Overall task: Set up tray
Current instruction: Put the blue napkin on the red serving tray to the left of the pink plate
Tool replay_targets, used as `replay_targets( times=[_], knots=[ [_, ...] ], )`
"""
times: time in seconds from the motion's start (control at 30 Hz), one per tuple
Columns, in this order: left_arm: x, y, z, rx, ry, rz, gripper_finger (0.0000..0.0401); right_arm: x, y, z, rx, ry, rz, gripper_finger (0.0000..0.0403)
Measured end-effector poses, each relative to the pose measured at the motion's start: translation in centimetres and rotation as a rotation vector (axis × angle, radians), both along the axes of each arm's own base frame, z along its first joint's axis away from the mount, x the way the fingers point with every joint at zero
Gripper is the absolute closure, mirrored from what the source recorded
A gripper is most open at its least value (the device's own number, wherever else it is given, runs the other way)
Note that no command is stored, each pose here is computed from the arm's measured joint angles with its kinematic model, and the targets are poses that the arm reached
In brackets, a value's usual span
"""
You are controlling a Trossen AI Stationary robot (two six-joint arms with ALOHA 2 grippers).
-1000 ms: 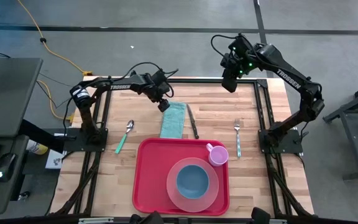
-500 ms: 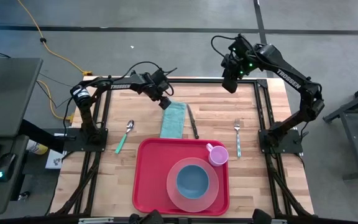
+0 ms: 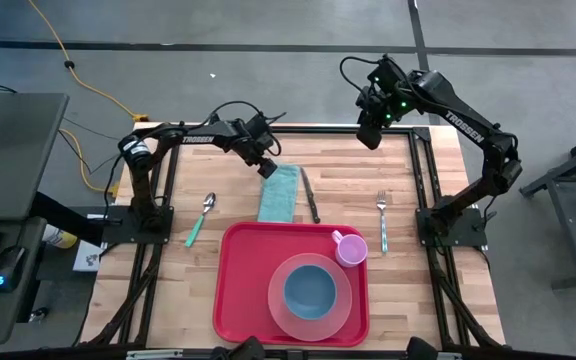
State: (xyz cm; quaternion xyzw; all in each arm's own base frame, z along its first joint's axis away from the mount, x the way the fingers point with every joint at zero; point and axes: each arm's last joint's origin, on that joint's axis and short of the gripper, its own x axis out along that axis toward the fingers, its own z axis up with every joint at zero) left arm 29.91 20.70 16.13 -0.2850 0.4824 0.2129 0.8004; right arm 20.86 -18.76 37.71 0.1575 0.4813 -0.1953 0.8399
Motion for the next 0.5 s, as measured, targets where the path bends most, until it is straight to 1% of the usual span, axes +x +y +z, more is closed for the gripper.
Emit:
replay_targets(
  times=[0.1,0.4,0.5],
  knots=[
    [0.07,0.02,-0.54,-0.019,0.008,-0.001,0.0103,-0.01,0.01,-0.01,0.002,0.001,0.0,0.0217],
    [0.06,0.01,-0.68,-0.031,0.012,0.012,0.0103,-0.02,0.03,-0.02,0.004,0.002,0.0,0.0217],
    [0.15,0.04,-1.19,-0.049,0.017,0.007,0.0103,-0.02,0.03,-0.02,0.002,0.003,0.004,0.0218]
  ],
)
